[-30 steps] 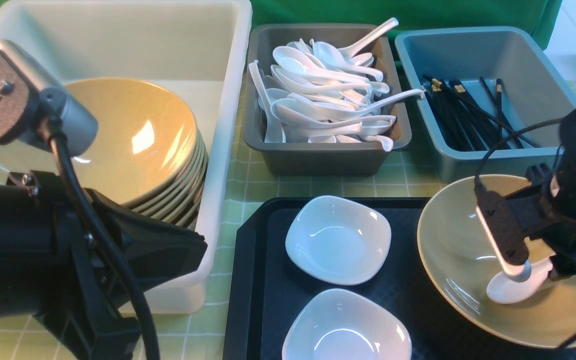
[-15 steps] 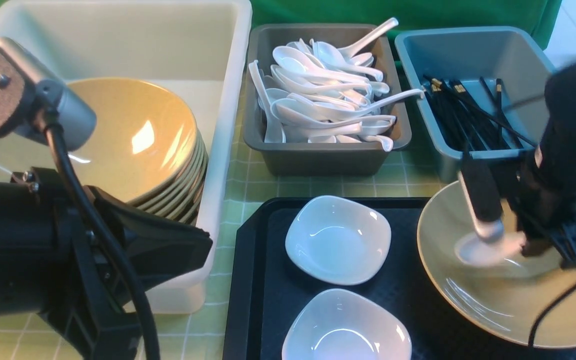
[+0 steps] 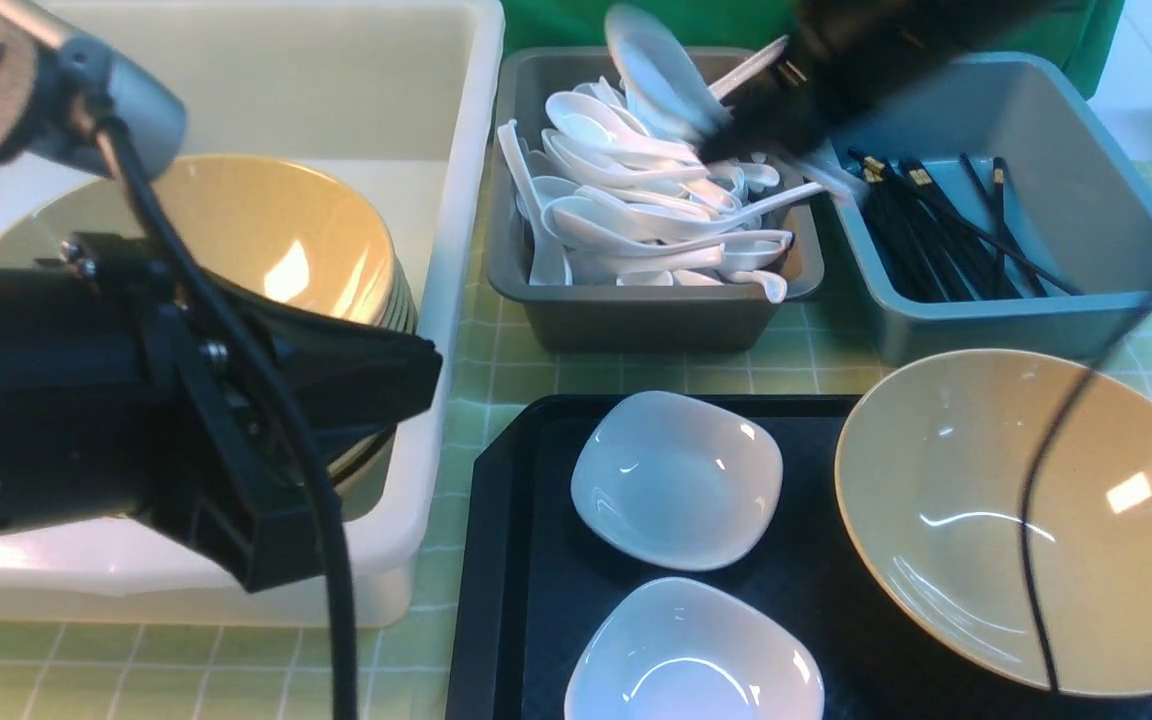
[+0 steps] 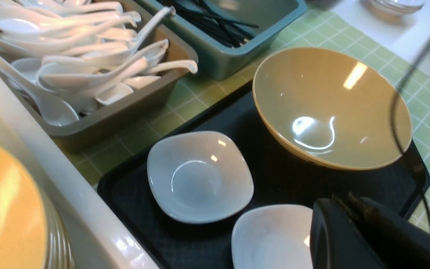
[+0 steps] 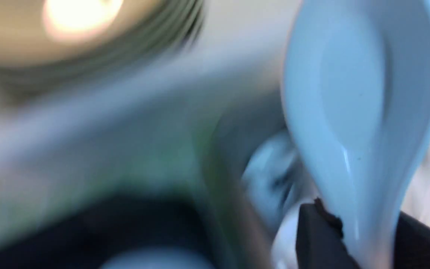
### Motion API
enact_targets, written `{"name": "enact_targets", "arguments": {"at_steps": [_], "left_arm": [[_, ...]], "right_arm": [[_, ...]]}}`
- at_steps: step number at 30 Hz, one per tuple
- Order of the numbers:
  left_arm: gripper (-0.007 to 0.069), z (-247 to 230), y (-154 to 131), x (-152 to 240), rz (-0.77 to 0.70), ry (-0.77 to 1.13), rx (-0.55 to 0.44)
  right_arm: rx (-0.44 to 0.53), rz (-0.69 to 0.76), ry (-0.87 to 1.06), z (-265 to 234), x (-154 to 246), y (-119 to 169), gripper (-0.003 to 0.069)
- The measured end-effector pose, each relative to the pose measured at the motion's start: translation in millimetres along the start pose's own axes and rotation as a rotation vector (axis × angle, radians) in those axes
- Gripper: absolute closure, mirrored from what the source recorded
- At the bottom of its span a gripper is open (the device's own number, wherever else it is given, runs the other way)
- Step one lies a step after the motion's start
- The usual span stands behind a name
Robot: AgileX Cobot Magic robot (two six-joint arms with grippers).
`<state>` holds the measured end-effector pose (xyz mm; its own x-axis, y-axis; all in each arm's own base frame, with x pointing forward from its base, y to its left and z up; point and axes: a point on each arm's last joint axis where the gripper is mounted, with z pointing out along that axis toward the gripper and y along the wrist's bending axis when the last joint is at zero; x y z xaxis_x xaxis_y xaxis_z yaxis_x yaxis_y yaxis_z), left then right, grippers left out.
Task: On green table put chopsticks spoon bowls plates into blue grey white boxes.
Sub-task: 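Place the white spoon into the bin of spoons with the right gripper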
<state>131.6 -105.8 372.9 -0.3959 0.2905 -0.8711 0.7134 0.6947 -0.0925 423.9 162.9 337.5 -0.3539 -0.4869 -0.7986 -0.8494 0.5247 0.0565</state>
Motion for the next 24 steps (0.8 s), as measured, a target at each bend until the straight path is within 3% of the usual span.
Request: {"name": "enact_targets", "arguments": {"at_steps": [4,9,14,18,22,24], "left_arm": [[0.0627,2,0,3,-0.024,0.023,0.007],[0.0627,2,0,3,-0.027,0.025,0.006],[0.0627,2,0,3,-0.026,0.025,0.005],[0.0627,2,0,3,-0.028,0.025,0.005],[0.0627,2,0,3,-0.028,0.027,0.006],[0.0627,2,0,4,-0.028,0.033,0.009]], "right_arm": [[0.143,0.118,-0.172,40,-1,-41,0.0483],[0.26,0.271,-0.218,83,24,-75,0.0483],[0.272,0.294,-0.203,96,36,-81,0.0444],[0.245,0.269,-0.186,89,31,-75,0.0321],[0.183,0.185,-0.138,64,18,-63,0.0281],[0.147,0.12,-0.112,26,0,-49,0.0272]]}}
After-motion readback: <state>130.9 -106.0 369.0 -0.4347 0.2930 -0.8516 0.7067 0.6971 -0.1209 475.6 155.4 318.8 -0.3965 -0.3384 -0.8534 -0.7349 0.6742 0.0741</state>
